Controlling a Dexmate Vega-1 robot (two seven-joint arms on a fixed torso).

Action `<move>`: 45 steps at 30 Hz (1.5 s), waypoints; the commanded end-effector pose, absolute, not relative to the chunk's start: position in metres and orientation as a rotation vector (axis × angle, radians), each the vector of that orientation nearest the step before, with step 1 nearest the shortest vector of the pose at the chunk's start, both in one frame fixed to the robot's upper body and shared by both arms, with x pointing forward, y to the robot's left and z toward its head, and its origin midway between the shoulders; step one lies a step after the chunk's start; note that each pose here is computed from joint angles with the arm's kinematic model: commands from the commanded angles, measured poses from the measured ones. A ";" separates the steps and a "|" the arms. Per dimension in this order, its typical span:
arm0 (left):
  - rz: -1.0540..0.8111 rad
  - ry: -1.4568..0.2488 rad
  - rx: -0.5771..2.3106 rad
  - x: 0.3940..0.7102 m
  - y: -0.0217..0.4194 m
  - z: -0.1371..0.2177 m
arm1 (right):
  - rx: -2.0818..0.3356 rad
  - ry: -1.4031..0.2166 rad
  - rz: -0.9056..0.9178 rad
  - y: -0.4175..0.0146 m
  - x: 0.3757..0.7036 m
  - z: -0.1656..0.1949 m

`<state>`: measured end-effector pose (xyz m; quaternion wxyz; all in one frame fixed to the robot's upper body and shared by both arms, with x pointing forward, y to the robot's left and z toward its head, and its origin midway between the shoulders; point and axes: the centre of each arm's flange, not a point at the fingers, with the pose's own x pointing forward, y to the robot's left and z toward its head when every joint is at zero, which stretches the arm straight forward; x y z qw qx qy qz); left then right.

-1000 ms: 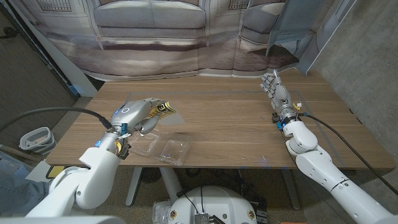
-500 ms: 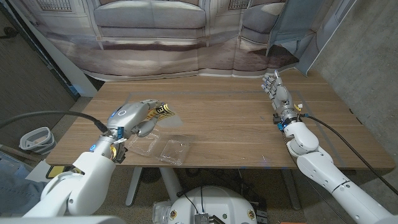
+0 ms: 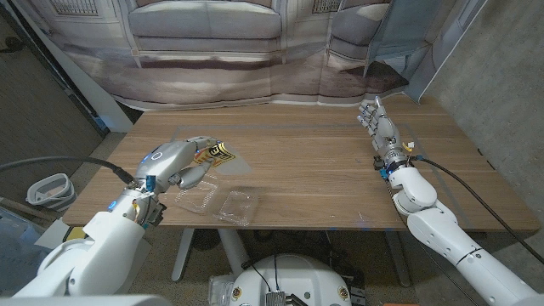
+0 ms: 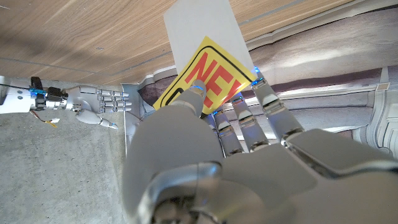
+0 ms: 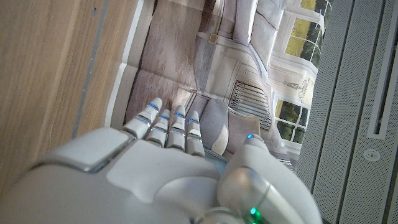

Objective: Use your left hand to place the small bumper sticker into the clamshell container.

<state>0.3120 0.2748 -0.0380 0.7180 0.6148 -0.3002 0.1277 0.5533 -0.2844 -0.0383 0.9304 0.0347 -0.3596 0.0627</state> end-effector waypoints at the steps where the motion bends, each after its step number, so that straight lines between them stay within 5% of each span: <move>1: 0.278 -0.643 1.378 0.307 0.282 -0.036 | 0.063 -0.731 0.125 -0.283 0.555 -0.037; 45: 0.146 -0.533 1.467 0.331 0.266 -0.050 | 0.071 -0.718 0.118 -0.285 0.558 -0.040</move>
